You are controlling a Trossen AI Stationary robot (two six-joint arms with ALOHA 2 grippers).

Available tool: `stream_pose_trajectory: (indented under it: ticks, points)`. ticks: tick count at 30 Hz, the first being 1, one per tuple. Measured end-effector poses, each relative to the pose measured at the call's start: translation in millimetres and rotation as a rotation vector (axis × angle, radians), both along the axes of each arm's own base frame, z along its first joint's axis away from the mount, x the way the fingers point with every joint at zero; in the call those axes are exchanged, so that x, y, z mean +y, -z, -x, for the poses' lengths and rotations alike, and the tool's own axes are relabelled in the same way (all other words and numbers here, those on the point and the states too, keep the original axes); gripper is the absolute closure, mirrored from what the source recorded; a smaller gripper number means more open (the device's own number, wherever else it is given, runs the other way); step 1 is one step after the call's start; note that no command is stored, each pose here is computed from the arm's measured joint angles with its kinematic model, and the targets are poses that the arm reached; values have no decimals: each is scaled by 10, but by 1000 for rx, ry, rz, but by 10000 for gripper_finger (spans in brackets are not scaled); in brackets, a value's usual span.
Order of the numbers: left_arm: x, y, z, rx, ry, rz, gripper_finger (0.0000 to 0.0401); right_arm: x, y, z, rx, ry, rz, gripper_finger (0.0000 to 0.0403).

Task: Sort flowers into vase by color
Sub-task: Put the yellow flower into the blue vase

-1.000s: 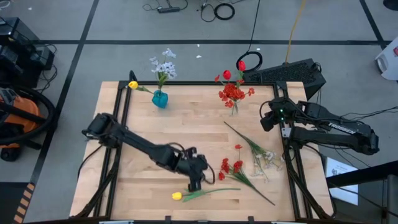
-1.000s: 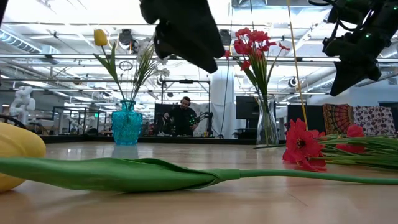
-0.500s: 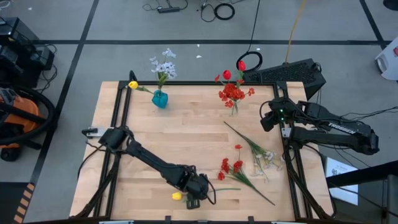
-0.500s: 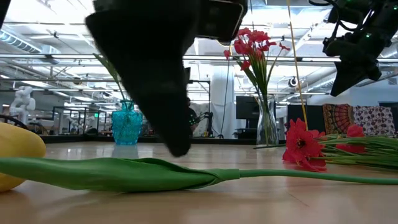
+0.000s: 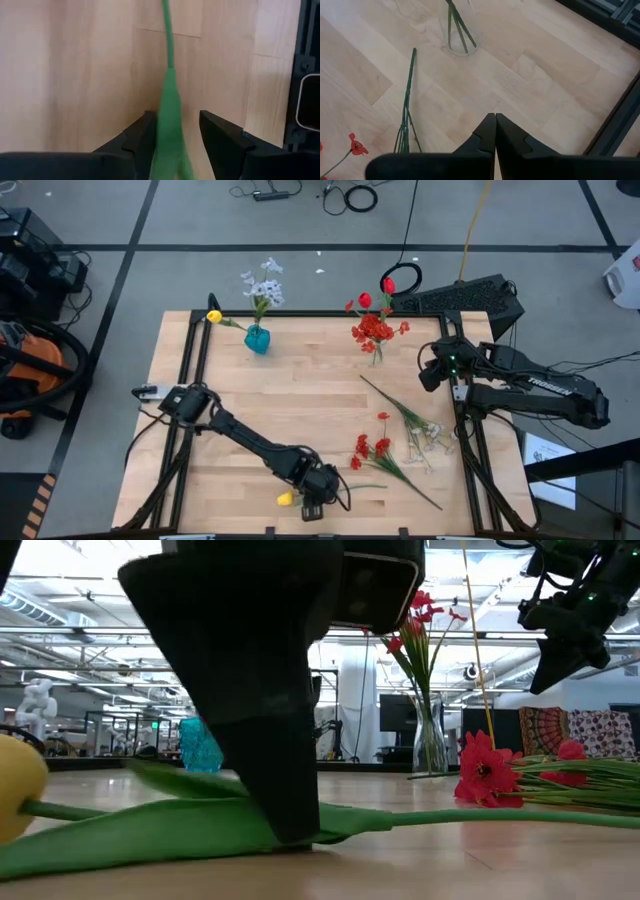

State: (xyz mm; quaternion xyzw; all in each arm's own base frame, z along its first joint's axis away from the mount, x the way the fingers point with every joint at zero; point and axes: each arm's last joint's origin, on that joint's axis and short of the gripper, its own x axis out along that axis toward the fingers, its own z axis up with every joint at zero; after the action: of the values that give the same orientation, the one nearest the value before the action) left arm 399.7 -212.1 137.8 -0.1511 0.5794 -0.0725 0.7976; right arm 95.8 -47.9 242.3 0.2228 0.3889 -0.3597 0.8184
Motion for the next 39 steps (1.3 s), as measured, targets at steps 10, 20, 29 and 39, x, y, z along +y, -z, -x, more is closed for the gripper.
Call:
stream_pose_trajectory:
  ticks: [10,20,29,39]
  points:
    - [111,28,-16,-7,115,-76,324,-2,-3,-4,5,-20,14,403]
    - [538,57,-70,91,262,-85,385,-3,-4,-6,4,-20,17,403]
    - [1022,80,34,279,438,-169,392,-3,-3,-5,5,-19,17,403]
    - [1699,-71,236,547,726,-559,394,-3,-3,-4,7,-18,18,403]
